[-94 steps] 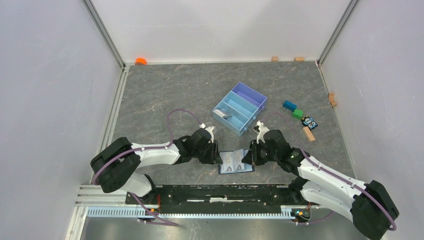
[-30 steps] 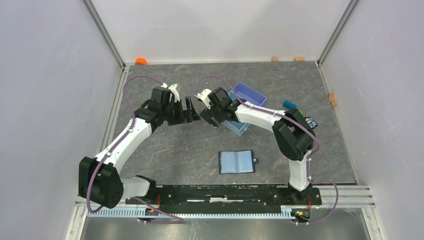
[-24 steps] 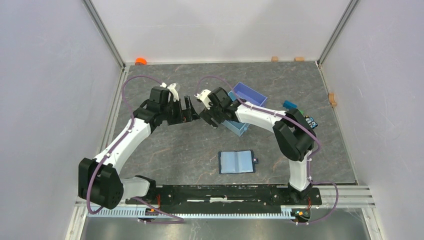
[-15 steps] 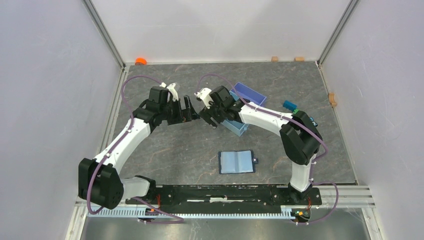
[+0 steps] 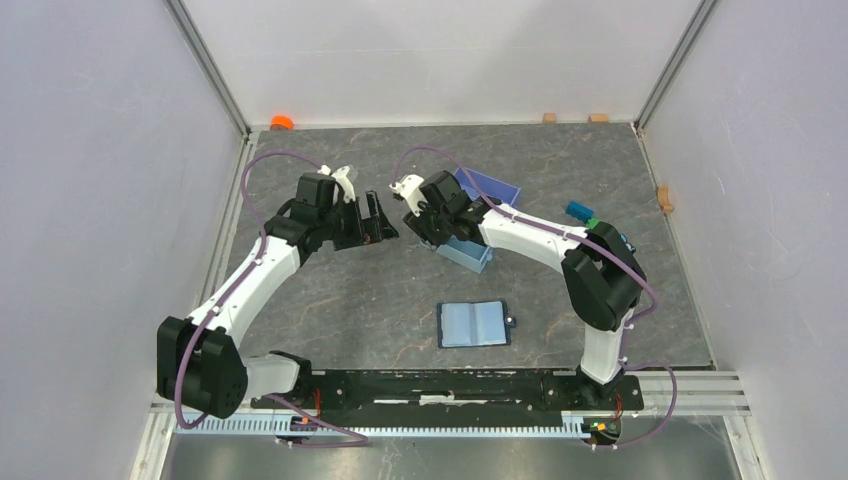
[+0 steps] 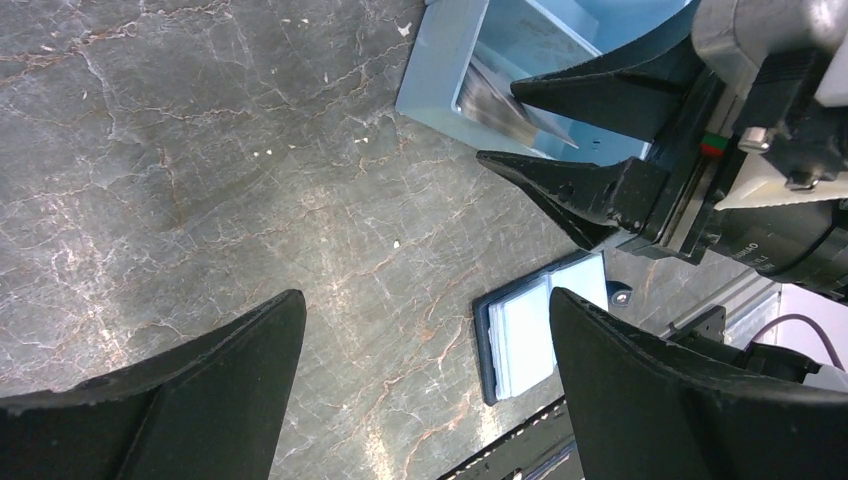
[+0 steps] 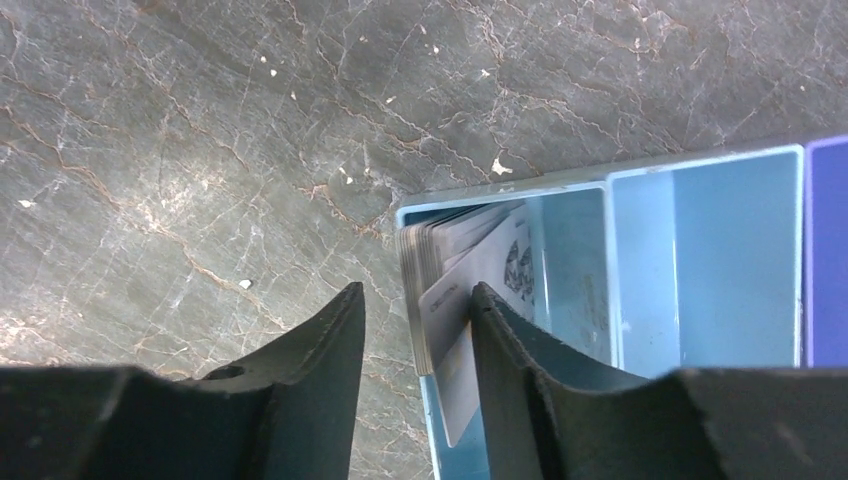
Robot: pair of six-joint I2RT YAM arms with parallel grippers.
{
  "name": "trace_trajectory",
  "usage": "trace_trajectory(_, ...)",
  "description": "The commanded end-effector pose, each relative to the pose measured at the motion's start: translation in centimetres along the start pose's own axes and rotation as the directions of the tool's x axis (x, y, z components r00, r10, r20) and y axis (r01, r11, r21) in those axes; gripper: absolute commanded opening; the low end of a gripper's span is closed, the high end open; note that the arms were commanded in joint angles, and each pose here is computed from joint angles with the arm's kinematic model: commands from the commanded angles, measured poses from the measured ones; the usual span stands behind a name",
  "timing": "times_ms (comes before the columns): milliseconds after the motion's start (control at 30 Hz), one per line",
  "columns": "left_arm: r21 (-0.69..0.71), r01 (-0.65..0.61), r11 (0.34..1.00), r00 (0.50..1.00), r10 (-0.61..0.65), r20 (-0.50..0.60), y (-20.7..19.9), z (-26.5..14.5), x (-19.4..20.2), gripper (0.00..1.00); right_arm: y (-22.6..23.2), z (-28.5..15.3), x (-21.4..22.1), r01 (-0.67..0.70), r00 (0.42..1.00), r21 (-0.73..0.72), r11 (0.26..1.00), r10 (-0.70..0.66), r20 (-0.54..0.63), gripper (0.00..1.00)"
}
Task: Put the credit cards into the card holder
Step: Pick up the credit card from the storage box.
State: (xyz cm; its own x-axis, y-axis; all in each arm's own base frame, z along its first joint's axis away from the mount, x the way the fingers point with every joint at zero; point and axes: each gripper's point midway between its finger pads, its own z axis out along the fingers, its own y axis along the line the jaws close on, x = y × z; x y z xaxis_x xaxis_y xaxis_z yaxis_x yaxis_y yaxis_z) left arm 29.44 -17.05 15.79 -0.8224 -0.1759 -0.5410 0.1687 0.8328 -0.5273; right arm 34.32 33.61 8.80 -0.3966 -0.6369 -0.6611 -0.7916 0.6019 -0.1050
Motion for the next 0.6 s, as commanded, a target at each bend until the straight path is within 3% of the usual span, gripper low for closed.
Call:
trace_trajectory(0, 0.048, -0.033, 0.998, 0.999, 0.031, 0.028, -0.8, -0.4, -0.7, 0.97, 0.8, -1.8, -2.2, -0.012, 0.998, -0.027, 1.0, 0.014, 0.061, 0.43)
trace_trajectory(100, 0.048, -0.032, 0.998, 0.999, 0.031, 0.028, -0.8, -0.4, -0.7, 0.97, 0.7, -1.8, -2.2, -0.017, 0.998, -0.027, 1.0, 0.018, 0.06, 0.33)
trace_trajectory(433, 0.045, -0.03, 0.999, 0.999, 0.029, 0.027, -0.6, -0.4, -0.7, 0.97, 1.0, -3.8, -3.6, -0.021, 0.994, -0.046, 0.999, 0.026, 0.108, 0.25)
trace_trajectory(567, 0.047, -0.032, 0.998, 0.999, 0.031, 0.023, -0.7, -0.3, -0.6, 0.97, 1.0, -4.6, -3.7, -0.023, 0.993, -0.045, 0.999, 0.028, 0.111, 0.07)
